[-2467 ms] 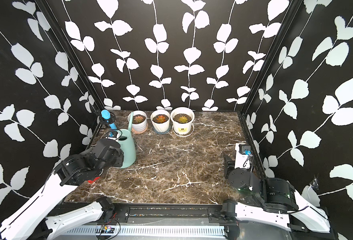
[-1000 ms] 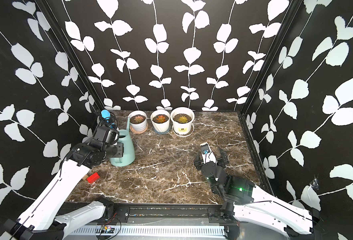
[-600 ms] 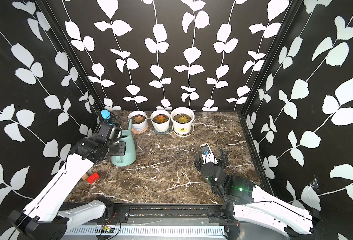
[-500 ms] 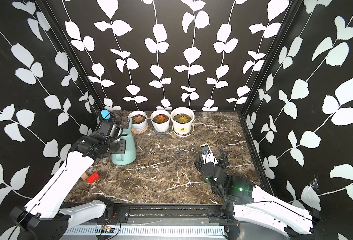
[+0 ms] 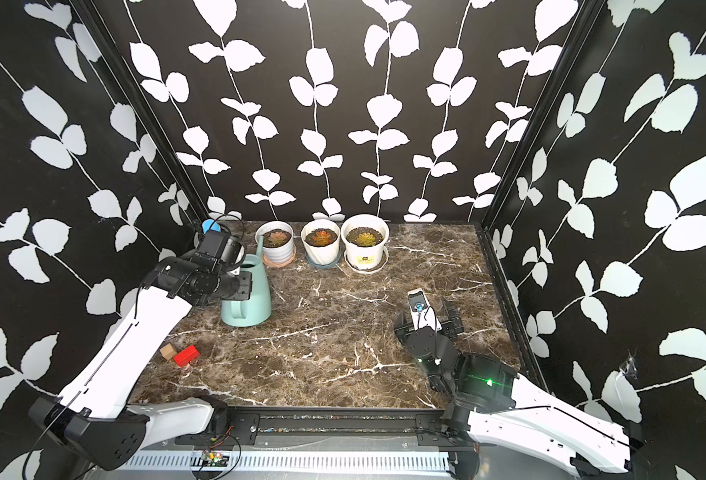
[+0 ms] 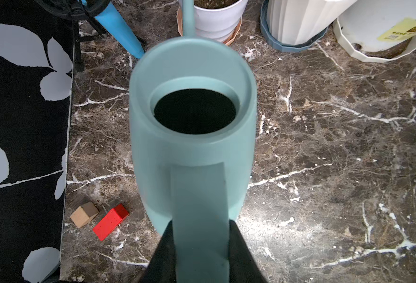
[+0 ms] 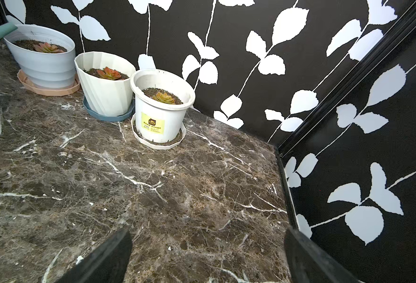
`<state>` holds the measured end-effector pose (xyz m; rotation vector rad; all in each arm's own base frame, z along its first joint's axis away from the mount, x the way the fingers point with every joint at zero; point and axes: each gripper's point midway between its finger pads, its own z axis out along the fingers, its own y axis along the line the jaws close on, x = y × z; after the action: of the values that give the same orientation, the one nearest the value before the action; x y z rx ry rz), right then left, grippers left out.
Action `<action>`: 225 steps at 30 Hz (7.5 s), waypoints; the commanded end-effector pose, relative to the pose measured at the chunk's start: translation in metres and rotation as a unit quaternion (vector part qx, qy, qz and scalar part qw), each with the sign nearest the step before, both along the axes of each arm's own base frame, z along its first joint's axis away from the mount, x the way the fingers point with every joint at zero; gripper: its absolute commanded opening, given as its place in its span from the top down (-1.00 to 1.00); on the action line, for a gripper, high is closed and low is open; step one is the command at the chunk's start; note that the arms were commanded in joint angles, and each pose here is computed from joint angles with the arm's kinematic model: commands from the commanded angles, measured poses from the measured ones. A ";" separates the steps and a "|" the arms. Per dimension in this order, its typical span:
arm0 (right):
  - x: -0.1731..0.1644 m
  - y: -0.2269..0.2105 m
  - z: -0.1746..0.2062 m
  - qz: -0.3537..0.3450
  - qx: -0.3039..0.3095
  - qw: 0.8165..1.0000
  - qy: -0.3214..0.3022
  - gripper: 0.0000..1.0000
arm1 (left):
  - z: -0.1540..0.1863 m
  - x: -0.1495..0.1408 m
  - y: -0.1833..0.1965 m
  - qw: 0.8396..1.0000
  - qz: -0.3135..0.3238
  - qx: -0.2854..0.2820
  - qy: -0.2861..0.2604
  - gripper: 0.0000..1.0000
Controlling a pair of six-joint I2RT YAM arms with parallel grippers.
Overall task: Water the succulent around the soil edge
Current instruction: Water the soil of the potted plant with water.
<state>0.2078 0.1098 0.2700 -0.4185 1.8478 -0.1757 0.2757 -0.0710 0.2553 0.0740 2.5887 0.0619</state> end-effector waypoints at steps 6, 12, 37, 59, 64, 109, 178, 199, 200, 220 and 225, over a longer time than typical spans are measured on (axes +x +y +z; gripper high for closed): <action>0.000 -0.008 -0.003 -0.015 0.005 1.000 0.000 -1.00 | 0.021 0.011 0.001 1.000 0.002 -0.005 -0.029 1.00; -0.001 -0.011 -0.002 -0.019 0.007 1.000 -0.002 -1.00 | 0.026 0.019 -0.003 0.999 -0.002 -0.005 -0.031 1.00; -0.005 -0.022 -0.005 -0.033 0.014 0.999 -0.002 -1.00 | 0.030 0.037 -0.016 1.000 -0.017 -0.017 -0.019 1.00; -0.009 -0.028 -0.003 -0.035 0.042 0.999 -0.001 -0.99 | 0.038 0.036 -0.023 0.999 -0.027 -0.028 0.003 1.00; -0.009 -0.029 -0.003 -0.035 0.044 0.998 -0.002 -1.00 | 0.039 0.041 -0.025 0.999 -0.028 -0.025 0.009 1.00; -0.014 -0.043 -0.005 -0.044 0.057 0.997 -0.009 -0.99 | 0.055 0.047 -0.034 0.998 -0.028 -0.033 0.045 1.00; -0.018 -0.048 -0.003 -0.041 0.083 0.996 -0.011 -0.99 | 0.053 0.006 -0.036 0.994 -0.041 -0.048 0.091 1.00; -0.021 -0.051 -0.006 -0.041 0.096 0.994 -0.003 -0.99 | 0.049 -0.020 -0.022 0.995 -0.027 -0.044 0.090 1.00; -0.021 -0.050 -0.006 -0.041 0.096 0.995 -0.002 -0.99 | 0.049 -0.021 -0.021 0.995 -0.025 -0.043 0.090 1.00; -0.024 -0.055 -0.010 -0.043 0.100 0.994 0.004 -0.99 | 0.053 -0.020 -0.011 0.997 -0.010 -0.023 0.078 1.00; -0.024 -0.055 -0.010 -0.043 0.100 0.994 0.005 -0.99 | 0.054 -0.017 -0.009 0.997 -0.010 -0.015 0.077 1.00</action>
<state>0.1836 0.0570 0.2647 -0.2170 1.8706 -0.0403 0.2565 -0.0845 0.2978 0.0994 2.7849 -0.0118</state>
